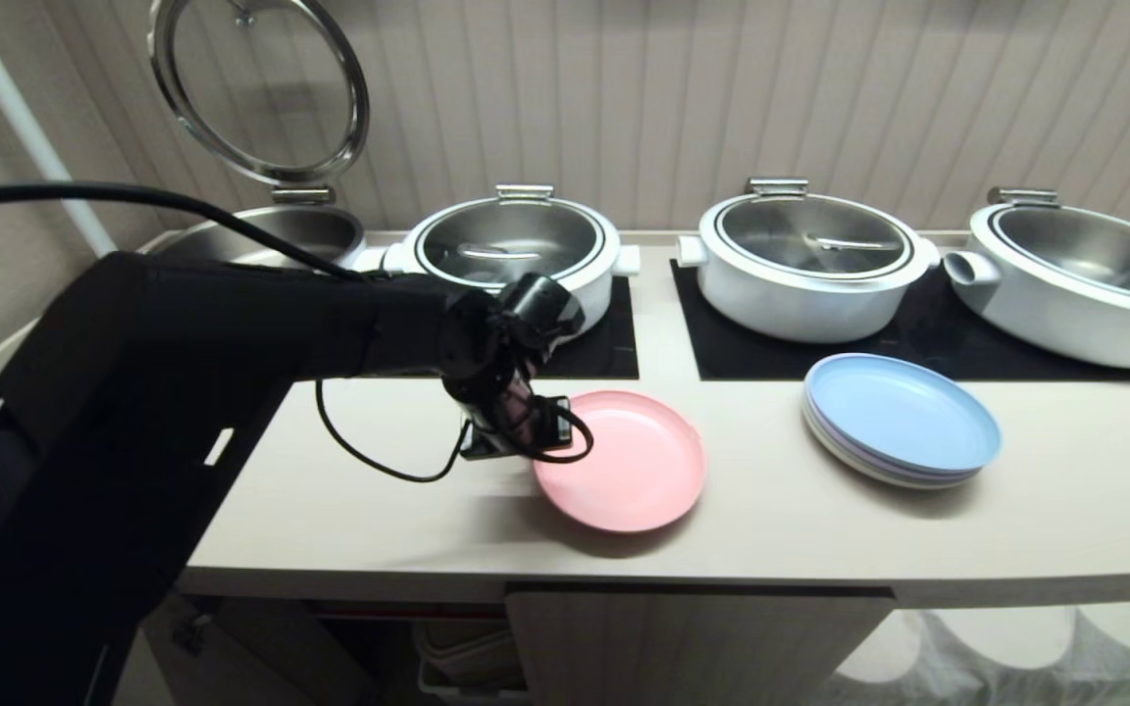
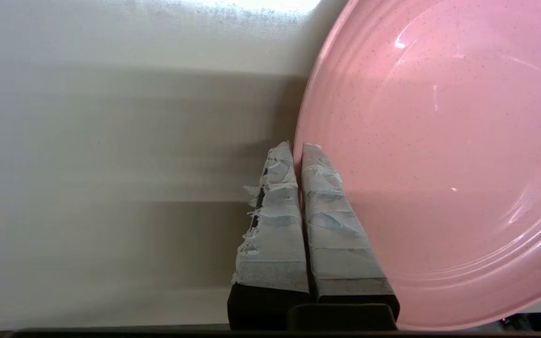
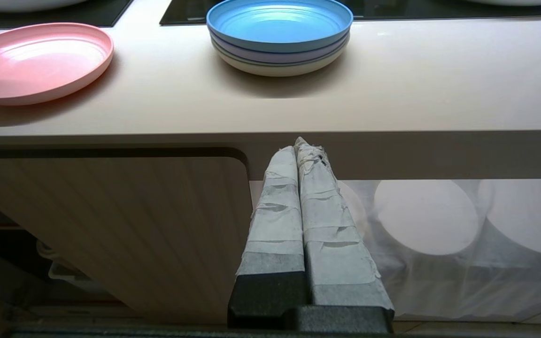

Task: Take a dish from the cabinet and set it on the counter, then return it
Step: Pick up the plate from the table

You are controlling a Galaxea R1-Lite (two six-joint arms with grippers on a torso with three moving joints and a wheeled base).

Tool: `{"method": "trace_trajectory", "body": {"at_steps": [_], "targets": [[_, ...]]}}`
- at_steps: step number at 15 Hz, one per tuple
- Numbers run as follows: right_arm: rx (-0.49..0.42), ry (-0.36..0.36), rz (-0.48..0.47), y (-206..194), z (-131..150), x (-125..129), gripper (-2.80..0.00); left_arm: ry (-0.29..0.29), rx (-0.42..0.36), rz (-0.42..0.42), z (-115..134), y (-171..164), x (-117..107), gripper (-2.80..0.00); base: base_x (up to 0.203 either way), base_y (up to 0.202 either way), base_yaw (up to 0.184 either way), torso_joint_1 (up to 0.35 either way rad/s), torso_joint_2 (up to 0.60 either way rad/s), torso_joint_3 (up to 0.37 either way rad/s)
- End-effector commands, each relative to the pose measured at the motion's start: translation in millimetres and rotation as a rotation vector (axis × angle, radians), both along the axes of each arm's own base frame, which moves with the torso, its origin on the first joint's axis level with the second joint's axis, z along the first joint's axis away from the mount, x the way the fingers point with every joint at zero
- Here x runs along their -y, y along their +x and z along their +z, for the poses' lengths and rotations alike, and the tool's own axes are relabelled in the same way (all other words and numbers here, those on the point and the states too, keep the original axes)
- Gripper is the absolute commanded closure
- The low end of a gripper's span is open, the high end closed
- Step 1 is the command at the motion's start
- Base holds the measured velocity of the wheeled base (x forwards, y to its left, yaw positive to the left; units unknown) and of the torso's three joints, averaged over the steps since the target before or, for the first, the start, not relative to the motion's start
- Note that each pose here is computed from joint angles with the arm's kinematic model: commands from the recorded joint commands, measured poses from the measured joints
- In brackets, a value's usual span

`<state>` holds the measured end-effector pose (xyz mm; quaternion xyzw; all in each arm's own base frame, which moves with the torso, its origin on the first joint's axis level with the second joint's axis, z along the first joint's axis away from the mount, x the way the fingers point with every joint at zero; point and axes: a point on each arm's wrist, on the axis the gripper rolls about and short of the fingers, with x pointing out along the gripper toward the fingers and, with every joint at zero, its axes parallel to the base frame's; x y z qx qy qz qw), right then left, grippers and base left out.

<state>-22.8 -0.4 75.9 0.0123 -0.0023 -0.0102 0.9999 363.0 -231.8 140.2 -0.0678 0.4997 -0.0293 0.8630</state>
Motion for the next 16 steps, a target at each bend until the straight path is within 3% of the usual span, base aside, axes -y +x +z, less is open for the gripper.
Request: {"method": "trace_trajectory", "body": {"at_steps": [1, 16], "targets": [[0.000, 0.000, 0.000, 0, 0, 0, 0.00, -0.012, 0.008, 0.015, 11, -4, -9, 0.00, 0.000, 0.000, 0.000, 0.000, 0.00, 0.000], [0.000, 0.000, 0.000, 0, 0, 0, 0.00, -0.103, -0.101, 0.153, 29, -47, -70, 0.00, 0.000, 0.000, 0.000, 0.000, 0.00, 0.000]]}}
